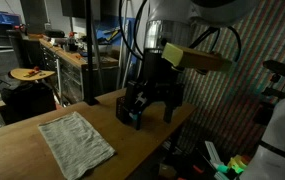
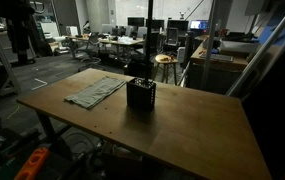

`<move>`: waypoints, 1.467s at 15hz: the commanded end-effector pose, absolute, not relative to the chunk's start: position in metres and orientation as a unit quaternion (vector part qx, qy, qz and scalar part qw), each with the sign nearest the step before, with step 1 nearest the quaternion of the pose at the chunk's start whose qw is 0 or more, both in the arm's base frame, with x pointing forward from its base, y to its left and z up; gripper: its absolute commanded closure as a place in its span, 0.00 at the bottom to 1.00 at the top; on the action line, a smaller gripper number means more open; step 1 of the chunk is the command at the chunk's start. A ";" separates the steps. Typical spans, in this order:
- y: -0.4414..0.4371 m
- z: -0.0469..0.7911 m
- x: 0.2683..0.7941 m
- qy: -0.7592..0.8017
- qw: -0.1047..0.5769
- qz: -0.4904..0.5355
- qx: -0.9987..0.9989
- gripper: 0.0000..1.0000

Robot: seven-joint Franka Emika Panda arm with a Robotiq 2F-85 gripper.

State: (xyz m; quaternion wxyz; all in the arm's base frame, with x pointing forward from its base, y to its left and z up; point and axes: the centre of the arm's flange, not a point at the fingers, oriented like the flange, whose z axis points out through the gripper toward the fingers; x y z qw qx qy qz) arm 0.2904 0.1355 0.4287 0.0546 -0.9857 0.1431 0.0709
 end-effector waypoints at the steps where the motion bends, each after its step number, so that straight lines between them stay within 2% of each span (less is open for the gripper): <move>1: 0.136 0.430 0.291 0.143 0.055 0.070 -0.986 0.00; 5: 0.156 0.428 0.305 0.105 0.044 0.064 -0.991 0.00; 14: 0.194 0.406 0.327 -0.007 0.070 -0.051 -0.996 0.00; 22: 0.204 0.397 0.395 -0.072 0.061 -0.147 -0.985 0.00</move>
